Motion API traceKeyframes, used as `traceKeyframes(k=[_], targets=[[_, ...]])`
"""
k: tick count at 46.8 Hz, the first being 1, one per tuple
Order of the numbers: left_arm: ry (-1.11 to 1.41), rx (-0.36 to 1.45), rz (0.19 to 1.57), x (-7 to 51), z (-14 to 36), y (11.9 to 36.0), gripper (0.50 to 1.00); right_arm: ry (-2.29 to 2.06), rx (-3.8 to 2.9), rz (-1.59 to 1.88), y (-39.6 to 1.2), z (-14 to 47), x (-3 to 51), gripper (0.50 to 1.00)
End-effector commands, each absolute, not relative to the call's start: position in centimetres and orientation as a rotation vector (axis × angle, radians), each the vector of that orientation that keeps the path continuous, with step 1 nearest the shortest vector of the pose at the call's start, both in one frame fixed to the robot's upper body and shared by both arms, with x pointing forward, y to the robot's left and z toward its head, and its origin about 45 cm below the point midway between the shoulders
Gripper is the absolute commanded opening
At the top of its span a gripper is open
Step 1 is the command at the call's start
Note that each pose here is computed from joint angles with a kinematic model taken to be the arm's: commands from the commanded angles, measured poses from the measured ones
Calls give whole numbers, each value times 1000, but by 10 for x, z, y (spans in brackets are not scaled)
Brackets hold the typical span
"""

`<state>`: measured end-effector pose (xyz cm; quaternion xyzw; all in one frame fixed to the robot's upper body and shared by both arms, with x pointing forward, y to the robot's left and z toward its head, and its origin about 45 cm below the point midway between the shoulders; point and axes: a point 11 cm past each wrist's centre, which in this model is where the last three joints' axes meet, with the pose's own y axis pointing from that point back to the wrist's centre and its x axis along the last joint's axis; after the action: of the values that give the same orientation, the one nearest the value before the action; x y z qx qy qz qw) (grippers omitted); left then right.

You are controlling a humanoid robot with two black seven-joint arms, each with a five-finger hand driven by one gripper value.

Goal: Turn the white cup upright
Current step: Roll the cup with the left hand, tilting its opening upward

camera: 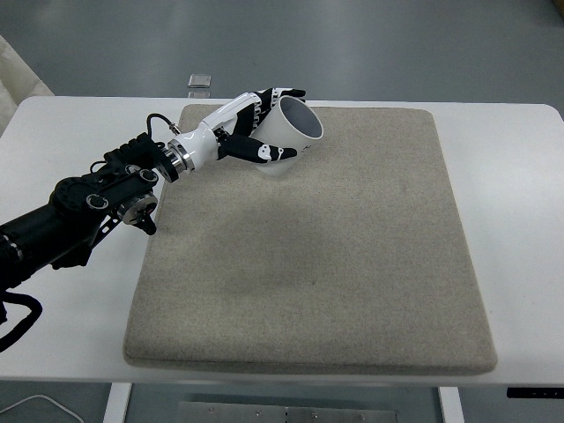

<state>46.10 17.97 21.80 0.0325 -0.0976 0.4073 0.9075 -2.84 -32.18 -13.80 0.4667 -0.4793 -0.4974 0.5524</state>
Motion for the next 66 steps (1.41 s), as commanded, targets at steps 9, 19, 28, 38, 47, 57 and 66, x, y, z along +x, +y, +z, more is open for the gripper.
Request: traceKeyframes(k=[9, 19, 28, 38, 47, 57, 66], targets=[[-92, 30, 943, 460, 199, 199, 500, -1129, 1106, -1177, -321, -138, -29, 930], [-51, 33, 958, 460, 189, 205, 500, -1130, 1106, -1178, -321, -138, -29, 930], [17, -16, 911, 457, 190, 208, 500, -1129, 1104, -1179, -321, -138, -31, 930], [61, -21, 881, 455, 184, 210, 500, -1127, 1106, -1182, -320, -138, -31, 930], [76, -24, 866, 454, 183, 211, 500, -1128, 1105, -1181, -320, -138, -31, 930], [86, -16, 868, 451, 177, 212, 500, -1128, 1107, -1181, -320, -138, -30, 930], [85, -2, 872, 450, 174, 214, 500, -1128, 1107, -1181, -320, -138, -30, 930]])
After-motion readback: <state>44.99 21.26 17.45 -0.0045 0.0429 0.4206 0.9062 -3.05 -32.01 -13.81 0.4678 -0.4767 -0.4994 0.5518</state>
